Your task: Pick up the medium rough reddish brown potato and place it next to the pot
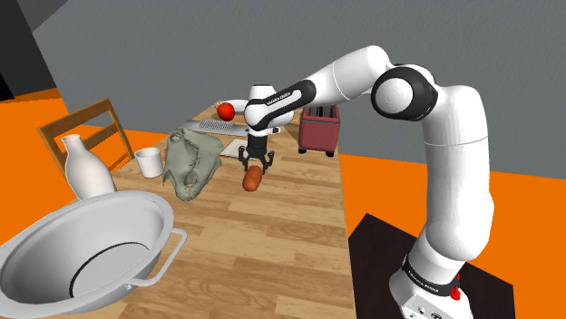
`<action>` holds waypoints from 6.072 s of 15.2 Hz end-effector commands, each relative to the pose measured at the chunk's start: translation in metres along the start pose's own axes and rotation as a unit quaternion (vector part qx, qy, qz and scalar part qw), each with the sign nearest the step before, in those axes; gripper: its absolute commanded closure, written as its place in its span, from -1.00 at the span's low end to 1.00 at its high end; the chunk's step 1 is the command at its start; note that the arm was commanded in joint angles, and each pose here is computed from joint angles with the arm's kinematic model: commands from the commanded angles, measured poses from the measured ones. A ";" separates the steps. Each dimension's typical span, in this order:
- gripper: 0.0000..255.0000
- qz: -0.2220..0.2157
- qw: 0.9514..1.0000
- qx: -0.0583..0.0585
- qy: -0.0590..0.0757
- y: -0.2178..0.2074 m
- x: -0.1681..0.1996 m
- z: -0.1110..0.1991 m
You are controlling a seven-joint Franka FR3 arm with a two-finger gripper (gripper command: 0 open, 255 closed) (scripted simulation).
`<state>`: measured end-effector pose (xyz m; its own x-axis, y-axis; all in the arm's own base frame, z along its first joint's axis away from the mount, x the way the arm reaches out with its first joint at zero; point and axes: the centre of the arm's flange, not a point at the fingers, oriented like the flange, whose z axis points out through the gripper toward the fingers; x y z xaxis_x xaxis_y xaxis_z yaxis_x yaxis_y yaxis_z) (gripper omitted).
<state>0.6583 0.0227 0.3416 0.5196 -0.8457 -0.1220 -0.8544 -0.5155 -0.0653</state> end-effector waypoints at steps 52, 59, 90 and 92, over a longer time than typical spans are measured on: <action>1.00 0.000 1.000 0.000 0.000 0.010 -0.128 -0.192; 1.00 0.000 1.000 0.000 0.000 0.030 -0.217 -0.183; 1.00 0.000 1.000 0.000 0.000 0.088 -0.443 -0.090; 1.00 0.000 1.000 0.000 0.000 0.089 -0.442 -0.079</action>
<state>0.3536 0.3393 0.4730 0.5197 -0.8455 -0.1225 -0.8543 -0.5159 -0.0640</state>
